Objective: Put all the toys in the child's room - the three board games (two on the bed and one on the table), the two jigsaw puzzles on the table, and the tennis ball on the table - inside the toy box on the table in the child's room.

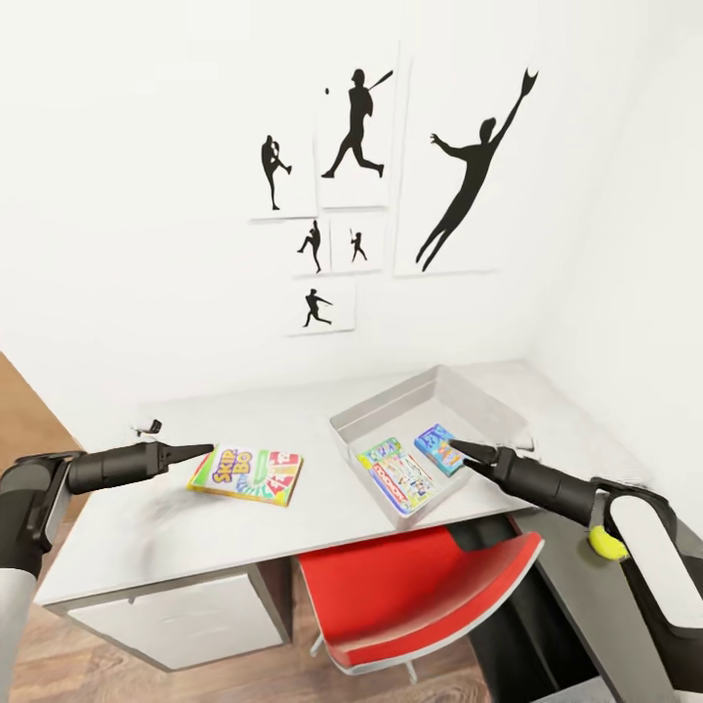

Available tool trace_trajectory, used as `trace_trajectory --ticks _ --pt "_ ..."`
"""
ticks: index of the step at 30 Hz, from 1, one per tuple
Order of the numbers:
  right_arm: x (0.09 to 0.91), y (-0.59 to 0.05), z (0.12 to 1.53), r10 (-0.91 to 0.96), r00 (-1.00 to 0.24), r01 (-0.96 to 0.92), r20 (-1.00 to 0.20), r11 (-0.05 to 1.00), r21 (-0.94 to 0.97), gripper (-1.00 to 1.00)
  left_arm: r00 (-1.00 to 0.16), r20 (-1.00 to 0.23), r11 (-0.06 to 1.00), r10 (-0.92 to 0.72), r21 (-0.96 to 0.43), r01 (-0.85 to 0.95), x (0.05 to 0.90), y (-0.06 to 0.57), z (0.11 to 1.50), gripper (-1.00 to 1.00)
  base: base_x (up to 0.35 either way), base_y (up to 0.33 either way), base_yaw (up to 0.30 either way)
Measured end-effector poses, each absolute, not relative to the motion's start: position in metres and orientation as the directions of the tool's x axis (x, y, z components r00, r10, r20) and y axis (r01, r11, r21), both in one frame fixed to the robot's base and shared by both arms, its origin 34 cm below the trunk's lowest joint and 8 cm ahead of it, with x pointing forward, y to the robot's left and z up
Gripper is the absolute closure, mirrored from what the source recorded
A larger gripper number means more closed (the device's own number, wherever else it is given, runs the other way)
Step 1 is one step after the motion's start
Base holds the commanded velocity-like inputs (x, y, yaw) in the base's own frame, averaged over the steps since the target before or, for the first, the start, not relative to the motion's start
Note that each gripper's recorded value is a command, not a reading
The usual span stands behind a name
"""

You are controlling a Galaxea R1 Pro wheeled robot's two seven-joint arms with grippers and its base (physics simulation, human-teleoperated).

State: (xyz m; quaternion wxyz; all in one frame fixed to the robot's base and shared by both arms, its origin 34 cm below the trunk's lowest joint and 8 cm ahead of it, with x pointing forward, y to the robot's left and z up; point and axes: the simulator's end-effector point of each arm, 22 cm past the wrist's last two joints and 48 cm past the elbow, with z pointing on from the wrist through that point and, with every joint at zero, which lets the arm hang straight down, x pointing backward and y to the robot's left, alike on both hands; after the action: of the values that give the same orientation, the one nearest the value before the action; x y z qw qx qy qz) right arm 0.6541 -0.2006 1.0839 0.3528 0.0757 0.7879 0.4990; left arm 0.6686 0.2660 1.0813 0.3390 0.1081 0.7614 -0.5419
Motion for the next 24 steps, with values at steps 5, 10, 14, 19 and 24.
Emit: trace_trajectory --ticks 5,10,14,19,24 --pt "0.645 -0.199 1.085 0.523 -0.7 -0.256 -0.486 0.452 0.855 -1.0 -0.734 -0.648 0.391 -0.201 -0.74 0.546 0.668 0.266 1.086 -1.0 -0.006 0.004 -0.121" --pt "0.635 -0.197 1.086 0.539 -0.691 -0.274 -0.482 0.422 0.864 -1.0 -0.726 -0.657 0.393 -0.203 -0.734 0.554 0.668 0.268 1.091 -1.0 -0.002 0.001 -0.111" --pt "0.628 -0.197 1.084 0.545 -0.69 -0.276 -0.477 0.411 0.869 -1.0 -0.722 -0.662 0.395 -0.203 -0.73 0.558 0.667 0.269 1.094 -1.0 0.0 0.0 -0.09" --pt "0.606 -0.198 1.073 0.554 -0.705 -0.259 -0.444 0.381 0.887 -1.0 -0.716 -0.668 0.395 -0.203 -0.725 0.564 0.667 0.269 1.099 -1.0 0.0 0.0 -0.082" --pt "0.583 -0.199 1.091 0.582 -0.686 -0.327 -0.437 0.29 0.9 -1.0 -0.711 -0.673 0.395 -0.204 -0.721 0.569 0.666 0.269 1.103 -1.0 -0.001 0.0 -0.079"
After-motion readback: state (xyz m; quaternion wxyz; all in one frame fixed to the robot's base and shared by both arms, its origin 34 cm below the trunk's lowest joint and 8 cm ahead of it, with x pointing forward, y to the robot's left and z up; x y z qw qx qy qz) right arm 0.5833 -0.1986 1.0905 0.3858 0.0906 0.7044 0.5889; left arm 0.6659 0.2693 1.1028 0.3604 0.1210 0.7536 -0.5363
